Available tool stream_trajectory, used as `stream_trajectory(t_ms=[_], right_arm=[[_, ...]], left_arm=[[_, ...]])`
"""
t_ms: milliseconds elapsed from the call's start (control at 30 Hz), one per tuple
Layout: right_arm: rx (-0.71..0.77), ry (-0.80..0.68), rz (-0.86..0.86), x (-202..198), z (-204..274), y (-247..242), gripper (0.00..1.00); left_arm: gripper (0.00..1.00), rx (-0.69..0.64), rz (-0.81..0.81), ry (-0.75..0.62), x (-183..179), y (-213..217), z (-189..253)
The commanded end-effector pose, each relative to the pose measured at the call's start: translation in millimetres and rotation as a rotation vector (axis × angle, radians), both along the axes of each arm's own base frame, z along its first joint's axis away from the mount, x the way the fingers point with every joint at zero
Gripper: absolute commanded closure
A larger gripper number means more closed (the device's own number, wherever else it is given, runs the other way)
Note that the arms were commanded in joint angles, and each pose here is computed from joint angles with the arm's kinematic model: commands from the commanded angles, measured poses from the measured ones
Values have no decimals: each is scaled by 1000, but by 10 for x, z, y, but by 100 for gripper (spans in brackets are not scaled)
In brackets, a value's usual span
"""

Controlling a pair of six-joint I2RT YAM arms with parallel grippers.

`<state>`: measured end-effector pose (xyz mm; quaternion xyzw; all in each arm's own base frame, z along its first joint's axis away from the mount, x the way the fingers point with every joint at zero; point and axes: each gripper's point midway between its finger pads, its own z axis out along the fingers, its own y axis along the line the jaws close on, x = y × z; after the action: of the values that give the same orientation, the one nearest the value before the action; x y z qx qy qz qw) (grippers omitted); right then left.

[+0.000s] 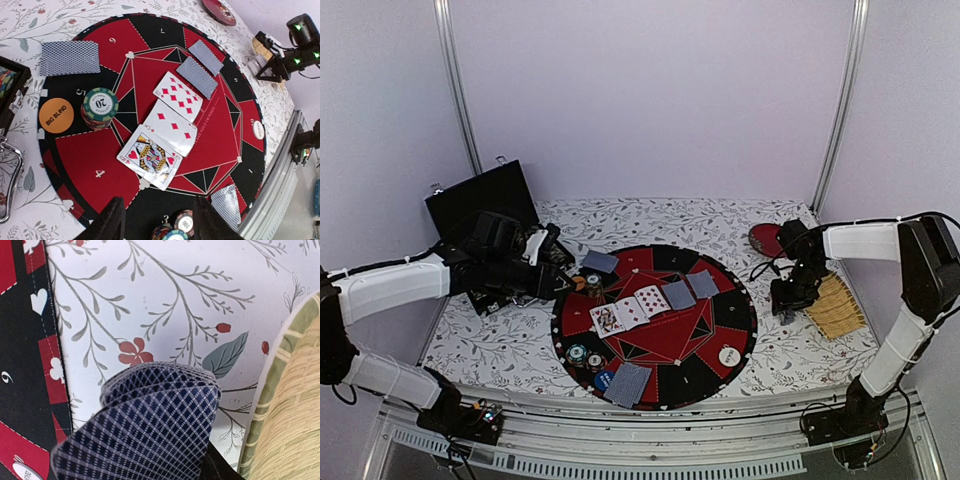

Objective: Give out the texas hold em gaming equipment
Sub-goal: Place the face-down deck piles at the corner of the board, then reset both arms

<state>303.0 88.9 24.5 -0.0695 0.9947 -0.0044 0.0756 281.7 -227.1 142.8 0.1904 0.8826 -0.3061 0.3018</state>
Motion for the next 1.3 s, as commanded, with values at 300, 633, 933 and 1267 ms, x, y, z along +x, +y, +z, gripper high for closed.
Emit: stream_trajectory(t_ms=[300, 633, 933, 1267], right_arm=[[55, -125, 34, 191, 553, 124, 1], [206, -754, 68, 886, 2424, 131, 1], [292, -1310, -10, 803, 2937, -684, 1], [196, -1470, -85, 524, 2336, -976, 1]], left_arm=[[51, 30, 175, -72, 200, 493, 63], [35, 150, 598, -356, 746, 1482, 640], [8, 281, 985, -728, 773, 2483, 982], [2, 273, 945, -921, 522, 2549, 583]])
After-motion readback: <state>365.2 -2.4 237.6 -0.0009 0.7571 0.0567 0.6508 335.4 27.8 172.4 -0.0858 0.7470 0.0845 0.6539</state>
